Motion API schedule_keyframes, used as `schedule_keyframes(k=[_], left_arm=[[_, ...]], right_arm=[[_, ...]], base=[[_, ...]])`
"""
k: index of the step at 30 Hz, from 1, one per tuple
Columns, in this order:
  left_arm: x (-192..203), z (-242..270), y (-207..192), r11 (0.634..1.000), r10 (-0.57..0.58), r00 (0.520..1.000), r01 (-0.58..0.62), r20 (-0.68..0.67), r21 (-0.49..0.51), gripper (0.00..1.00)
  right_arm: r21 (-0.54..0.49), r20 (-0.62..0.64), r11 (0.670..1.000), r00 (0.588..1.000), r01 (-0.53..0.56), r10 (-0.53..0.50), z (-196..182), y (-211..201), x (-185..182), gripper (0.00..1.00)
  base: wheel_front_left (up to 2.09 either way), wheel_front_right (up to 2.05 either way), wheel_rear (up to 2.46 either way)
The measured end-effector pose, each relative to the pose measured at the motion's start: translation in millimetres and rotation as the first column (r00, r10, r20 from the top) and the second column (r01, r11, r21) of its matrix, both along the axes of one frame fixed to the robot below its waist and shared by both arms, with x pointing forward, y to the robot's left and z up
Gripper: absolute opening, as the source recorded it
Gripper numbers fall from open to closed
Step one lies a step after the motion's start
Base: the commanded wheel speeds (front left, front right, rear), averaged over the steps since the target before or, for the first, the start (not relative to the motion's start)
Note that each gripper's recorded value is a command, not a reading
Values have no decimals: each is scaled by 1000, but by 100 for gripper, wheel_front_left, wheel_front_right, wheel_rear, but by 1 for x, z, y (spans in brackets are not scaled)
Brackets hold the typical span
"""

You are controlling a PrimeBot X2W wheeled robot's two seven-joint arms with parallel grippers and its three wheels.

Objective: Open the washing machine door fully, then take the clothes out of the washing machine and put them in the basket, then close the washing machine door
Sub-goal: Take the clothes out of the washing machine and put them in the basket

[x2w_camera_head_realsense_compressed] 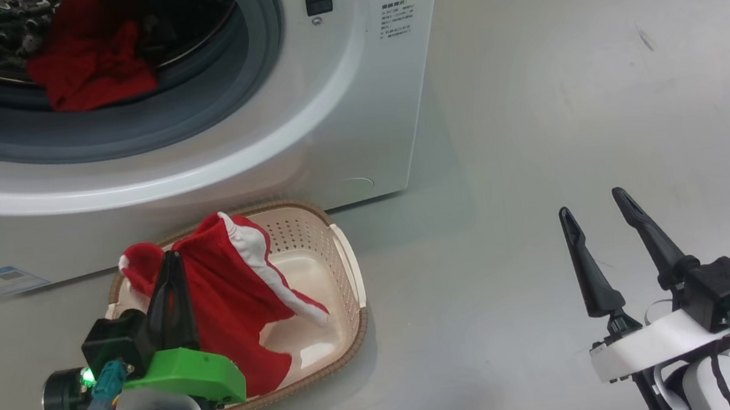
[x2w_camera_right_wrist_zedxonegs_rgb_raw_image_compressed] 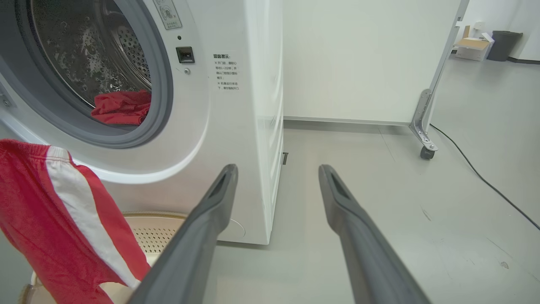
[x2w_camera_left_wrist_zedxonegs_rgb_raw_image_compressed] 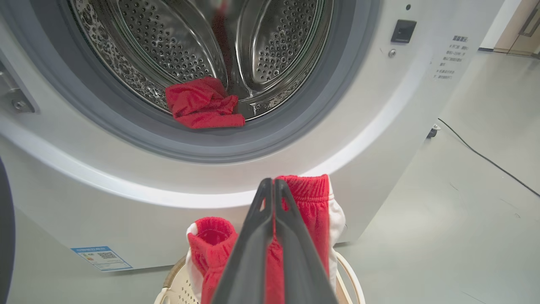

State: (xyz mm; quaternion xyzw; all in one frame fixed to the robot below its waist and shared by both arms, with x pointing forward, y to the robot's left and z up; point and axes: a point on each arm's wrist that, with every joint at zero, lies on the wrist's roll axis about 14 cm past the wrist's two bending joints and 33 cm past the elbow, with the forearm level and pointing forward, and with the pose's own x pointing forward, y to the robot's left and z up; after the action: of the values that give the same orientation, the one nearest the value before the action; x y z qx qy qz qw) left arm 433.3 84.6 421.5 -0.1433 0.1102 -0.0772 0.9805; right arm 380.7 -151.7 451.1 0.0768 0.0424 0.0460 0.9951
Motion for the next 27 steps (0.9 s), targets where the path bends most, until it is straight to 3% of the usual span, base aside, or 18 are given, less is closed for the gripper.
schedule_keyframes(k=[16, 27], left_arm=[[29, -92, -24, 996, -83, 961, 90, -264, 14, 0], [20, -166, -32, 985, -133, 872, 167, -471, 32, 0]], right_arm=[[-7, -44, 999, 998, 36, -36, -22, -12, 24, 100], [-30, -88, 998, 994, 59, -62, -43, -25, 35, 100]], base=[[0, 0, 0], [0, 0, 0]])
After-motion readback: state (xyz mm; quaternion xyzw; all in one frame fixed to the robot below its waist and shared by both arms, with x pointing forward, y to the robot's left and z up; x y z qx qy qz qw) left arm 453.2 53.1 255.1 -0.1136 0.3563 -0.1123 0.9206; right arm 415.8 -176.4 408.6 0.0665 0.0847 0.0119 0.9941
